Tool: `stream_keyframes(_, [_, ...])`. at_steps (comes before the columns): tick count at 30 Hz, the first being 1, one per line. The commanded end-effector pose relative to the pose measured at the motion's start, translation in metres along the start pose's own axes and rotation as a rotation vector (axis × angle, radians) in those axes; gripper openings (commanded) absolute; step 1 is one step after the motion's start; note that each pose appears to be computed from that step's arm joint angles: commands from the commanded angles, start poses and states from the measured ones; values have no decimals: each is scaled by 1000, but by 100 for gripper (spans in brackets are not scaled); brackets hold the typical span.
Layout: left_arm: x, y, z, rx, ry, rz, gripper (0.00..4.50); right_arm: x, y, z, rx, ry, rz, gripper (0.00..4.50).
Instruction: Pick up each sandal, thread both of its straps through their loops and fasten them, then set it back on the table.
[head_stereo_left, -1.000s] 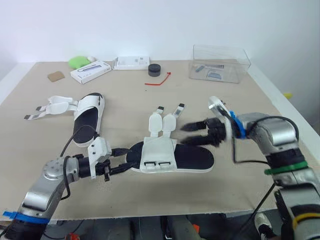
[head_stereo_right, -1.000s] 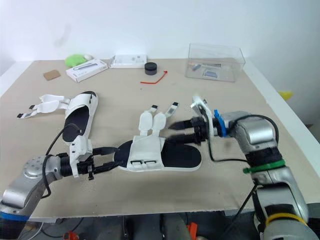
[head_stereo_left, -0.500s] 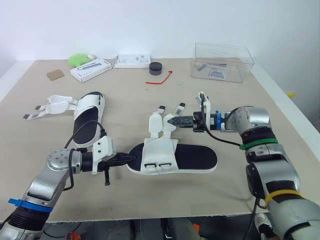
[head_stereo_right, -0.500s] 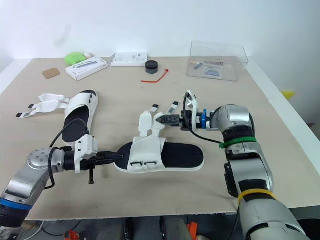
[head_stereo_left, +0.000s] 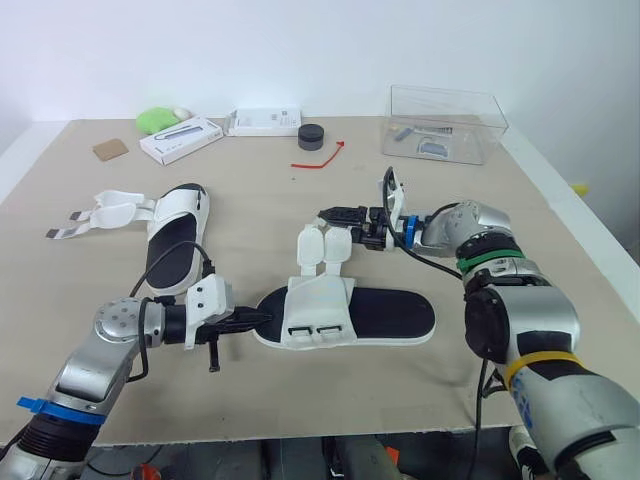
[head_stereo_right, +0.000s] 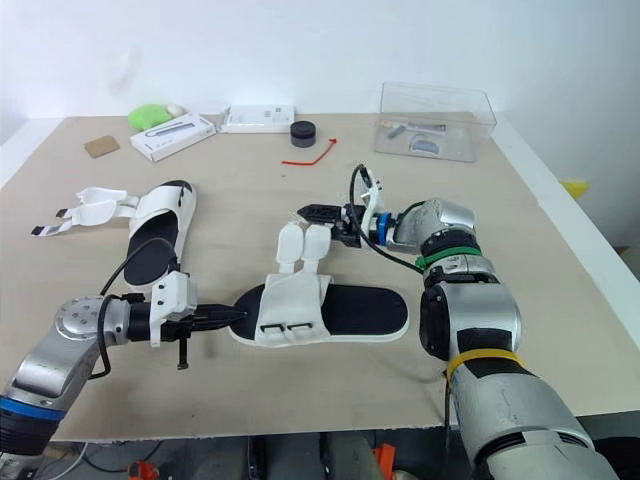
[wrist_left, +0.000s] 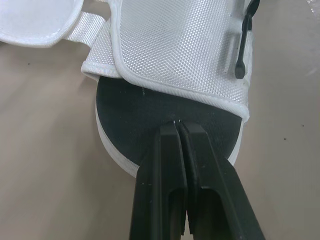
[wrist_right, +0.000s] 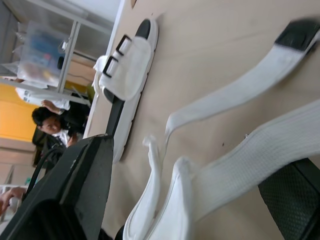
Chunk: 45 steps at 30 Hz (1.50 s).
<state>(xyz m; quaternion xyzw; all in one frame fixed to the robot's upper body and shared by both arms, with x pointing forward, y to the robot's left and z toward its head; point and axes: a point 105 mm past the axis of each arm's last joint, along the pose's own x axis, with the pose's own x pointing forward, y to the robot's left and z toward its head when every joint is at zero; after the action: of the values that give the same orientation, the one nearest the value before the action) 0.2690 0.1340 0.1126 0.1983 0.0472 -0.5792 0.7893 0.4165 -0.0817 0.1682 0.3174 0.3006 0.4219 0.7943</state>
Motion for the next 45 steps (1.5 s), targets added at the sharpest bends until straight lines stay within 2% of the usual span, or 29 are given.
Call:
stream_keyframes(1, [1,-4,2,21,-2,-7,11,0,11,20,-57,-69,5,450])
stream_keyframes(7, [1,-5,2,18,-6,-2,11,0,9,28,-69,-119,-21,450])
stream_keyframes(9, [1,-6,1,19,-6,-1,0,1,10,31,-80,-138,-22,397])
stream_keyframes(10, [2,-6,1,19,-7,0,0,2,12,32,-92,-137,-16,387])
stream_keyframes(11, [2,-6,2,18,-7,1,0,3,13,32,-108,-135,-9,348])
stream_keyframes(13, [2,-6,1,18,-8,4,0,4,14,31,-151,-122,0,234])
stream_keyframes(15, [1,-6,1,17,-5,6,0,5,16,30,-225,-103,19,182])
stream_keyframes(18, [1,-6,0,15,-4,7,0,5,22,31,-337,-87,64,64])
stream_keyframes(19, [1,-7,0,14,-4,7,0,5,27,31,-455,-68,92,18])
stream_keyframes(21, [1,-7,0,14,-5,5,0,4,33,26,-685,-10,144,18])
stream_keyframes(23, [2,-8,-1,14,-4,1,0,3,45,18,-999,23,222,18])
stream_keyframes(25, [2,-8,-1,14,-4,-1,0,-1,59,8,-1329,-4,295,18])
stream_keyframes(28, [2,-8,-1,15,-5,0,0,-12,75,-20,-1700,-12,448,18])
stream_keyframes(34, [4,-8,-1,12,-8,-6,0,-35,64,-85,-2438,208,734,18])
stream_keyframes(39, [6,-9,-1,10,-10,-21,0,-41,54,-97,-2638,241,831,18])
stream_keyframes(45, [7,-7,0,13,-10,-25,0,-42,49,-95,-2679,265,836,18])
